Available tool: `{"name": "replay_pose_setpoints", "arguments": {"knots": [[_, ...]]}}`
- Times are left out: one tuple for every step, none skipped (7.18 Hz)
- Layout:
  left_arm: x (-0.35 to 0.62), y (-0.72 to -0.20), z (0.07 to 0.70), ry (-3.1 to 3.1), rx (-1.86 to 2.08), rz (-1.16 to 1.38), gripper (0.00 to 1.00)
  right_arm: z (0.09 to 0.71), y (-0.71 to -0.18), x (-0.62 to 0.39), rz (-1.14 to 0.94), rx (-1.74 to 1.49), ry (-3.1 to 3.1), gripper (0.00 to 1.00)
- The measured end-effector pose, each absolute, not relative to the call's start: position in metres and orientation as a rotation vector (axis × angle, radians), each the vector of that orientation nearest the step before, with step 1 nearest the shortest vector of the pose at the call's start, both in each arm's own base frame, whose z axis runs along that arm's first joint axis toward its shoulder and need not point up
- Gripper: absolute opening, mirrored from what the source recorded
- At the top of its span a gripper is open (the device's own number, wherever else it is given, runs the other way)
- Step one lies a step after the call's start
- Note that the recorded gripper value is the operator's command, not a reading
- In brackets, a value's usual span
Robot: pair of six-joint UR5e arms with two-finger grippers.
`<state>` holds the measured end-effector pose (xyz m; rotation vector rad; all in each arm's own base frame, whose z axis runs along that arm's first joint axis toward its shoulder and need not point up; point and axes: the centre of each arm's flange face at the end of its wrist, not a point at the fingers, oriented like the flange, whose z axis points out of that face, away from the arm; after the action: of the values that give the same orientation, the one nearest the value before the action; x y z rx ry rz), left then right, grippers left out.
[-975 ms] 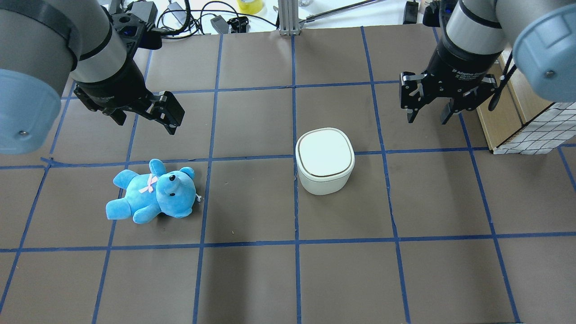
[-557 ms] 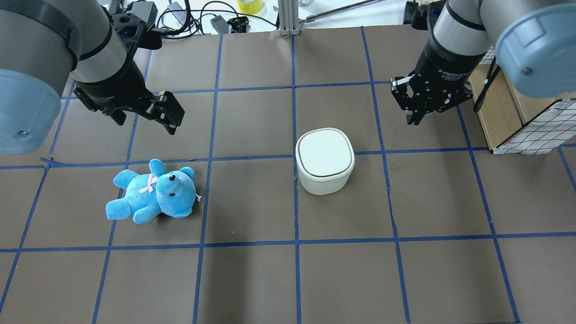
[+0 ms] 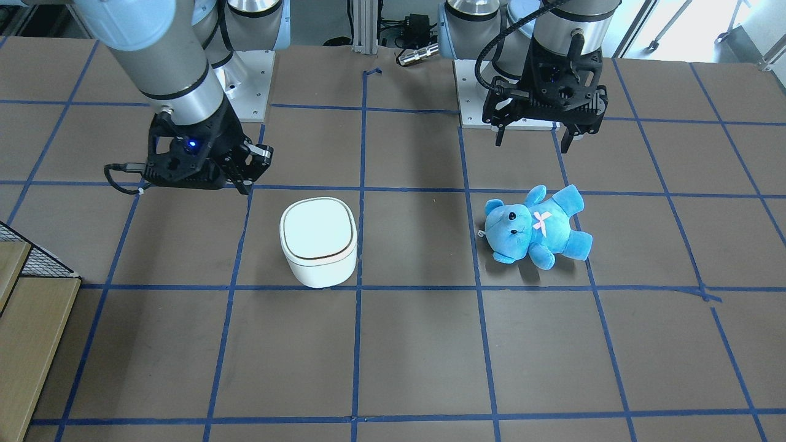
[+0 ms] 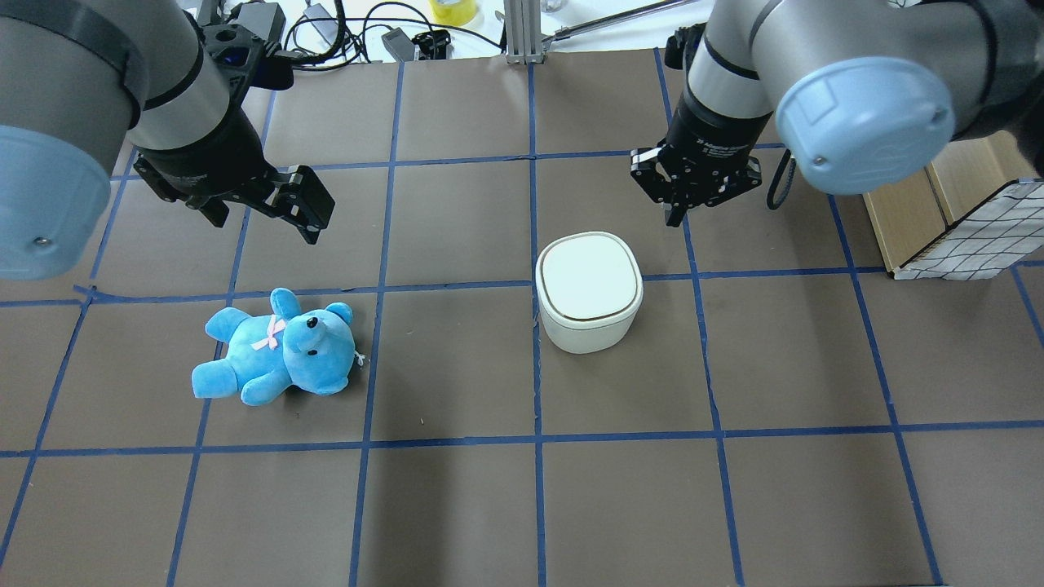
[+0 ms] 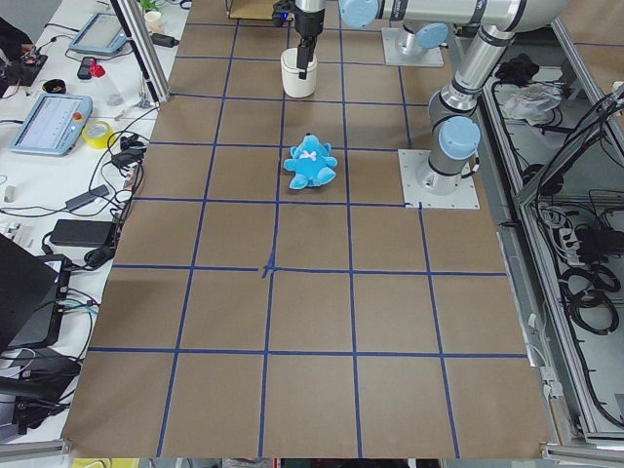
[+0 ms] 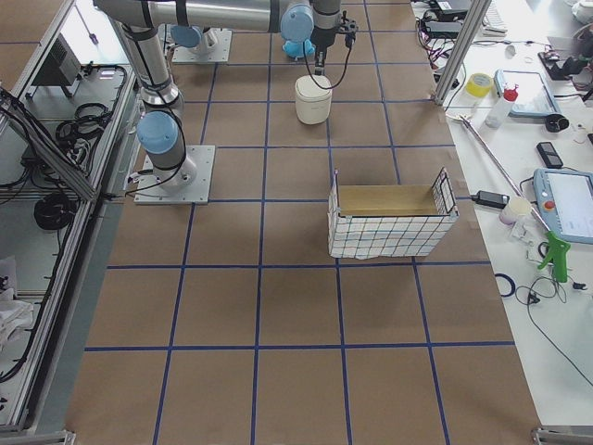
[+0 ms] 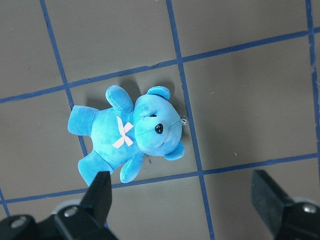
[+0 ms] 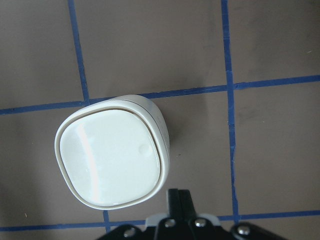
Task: Open trash can with right arm
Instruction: 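Move the right gripper over the white trash can's lid, then lower the right gripper onto the lid's edge and press it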
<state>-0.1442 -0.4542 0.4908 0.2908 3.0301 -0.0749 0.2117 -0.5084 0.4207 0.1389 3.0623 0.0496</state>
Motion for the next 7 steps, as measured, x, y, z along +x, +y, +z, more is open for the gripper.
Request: {"name": "replay_pose_setpoints", "arguments": {"knots": [[-0.144,-0.454,0.491,3.030,0.291,-0.075,1.00,0.407,-0.512,0.226,0.048,0.121,3.066,0.00],[-0.144,-0.454,0.491,3.030,0.291,-0.075,1.00,0.391,-0.513,0.235,0.044,0.105,3.067,0.00],[-0.144,-0.454,0.491,3.030,0.291,-0.075,1.00,0.374,-0.512,0.239,0.033,0.094,3.067,0.00],[-0.144,-0.454,0.491,3.030,0.291,-0.075,1.00,0.360,-0.509,0.240,0.028,0.087,3.067,0.00],[-0.144,-0.454,0.491,3.030,0.291,-0.075,1.00,0.351,-0.507,0.239,0.029,0.081,3.067,0.00],[-0.144,-0.454,0.491,3.030,0.291,-0.075,1.00,0.344,-0.507,0.240,0.037,0.078,3.068,0.00],[-0.144,-0.454,0.491,3.030,0.291,-0.075,1.00,0.339,-0.508,0.240,0.045,0.078,3.069,0.00]]}}
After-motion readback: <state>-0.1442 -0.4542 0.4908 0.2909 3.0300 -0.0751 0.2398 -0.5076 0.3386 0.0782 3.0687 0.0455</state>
